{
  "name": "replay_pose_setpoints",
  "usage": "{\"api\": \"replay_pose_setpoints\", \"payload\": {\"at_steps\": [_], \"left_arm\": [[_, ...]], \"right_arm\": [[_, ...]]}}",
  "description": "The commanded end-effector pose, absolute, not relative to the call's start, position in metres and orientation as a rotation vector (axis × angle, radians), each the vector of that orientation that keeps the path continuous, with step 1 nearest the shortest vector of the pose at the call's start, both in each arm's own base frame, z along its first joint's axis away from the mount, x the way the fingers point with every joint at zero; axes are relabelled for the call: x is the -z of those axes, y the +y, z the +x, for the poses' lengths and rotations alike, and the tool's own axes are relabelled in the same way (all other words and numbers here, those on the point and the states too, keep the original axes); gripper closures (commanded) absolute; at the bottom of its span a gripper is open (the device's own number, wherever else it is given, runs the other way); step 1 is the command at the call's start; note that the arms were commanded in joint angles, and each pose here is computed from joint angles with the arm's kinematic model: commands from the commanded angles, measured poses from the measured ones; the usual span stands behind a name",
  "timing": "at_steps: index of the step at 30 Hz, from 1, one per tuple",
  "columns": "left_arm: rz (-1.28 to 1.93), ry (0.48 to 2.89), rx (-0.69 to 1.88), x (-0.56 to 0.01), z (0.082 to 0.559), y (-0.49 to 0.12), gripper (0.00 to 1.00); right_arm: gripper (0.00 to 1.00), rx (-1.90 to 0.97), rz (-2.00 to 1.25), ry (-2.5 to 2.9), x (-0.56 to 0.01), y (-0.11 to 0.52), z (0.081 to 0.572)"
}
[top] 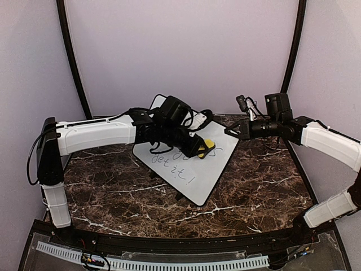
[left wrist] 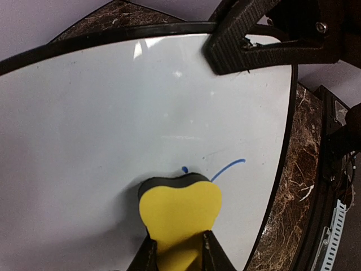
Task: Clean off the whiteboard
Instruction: Erase the center of the whiteboard.
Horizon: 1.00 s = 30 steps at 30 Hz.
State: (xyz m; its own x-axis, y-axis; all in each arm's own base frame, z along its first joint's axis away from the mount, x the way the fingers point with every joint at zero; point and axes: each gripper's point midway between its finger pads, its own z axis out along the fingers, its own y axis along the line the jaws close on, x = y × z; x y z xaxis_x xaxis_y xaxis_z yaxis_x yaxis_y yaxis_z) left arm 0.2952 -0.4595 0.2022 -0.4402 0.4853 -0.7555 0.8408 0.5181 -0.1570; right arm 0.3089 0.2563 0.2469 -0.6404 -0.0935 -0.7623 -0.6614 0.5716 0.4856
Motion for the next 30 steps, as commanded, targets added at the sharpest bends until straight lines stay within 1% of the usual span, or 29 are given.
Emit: {"api": "replay_pose_setpoints", "payload": {"at_steps": [1,10,15,20,25,30], "left_arm": [[1.037,2.071,0.637,-0.205,0.316,-0.464,0.89],[1.031,2.183,0.672,-0.164,0.289,-0.437,0.89],[1.028,2.214,0.676,-0.154,0.282,-0.429,0.89],[1.024,2.170,0.687,-0.167,0.290,-0.440,0.89],[1.024,2.095,0.707,-0.195,0.306,-0.464,0.89],[1.037,2.066,0.723,-0.208,0.309,-0.474,0.89]], "right_arm": [[1.00,-1.076,-0.815,1.976,-0.258,0.279,0.288],[1.00,-1.073,-0.813,1.981,-0.256,0.280,0.290],[1.00,-1.075,-0.813,1.983,-0.256,0.280,0.290],[1.00,-1.076,-0.813,1.983,-0.257,0.280,0.289],[1.00,-1.073,-0.813,1.980,-0.258,0.280,0.289],[1.00,-1.072,-0.813,1.979,-0.258,0.279,0.289]]}}
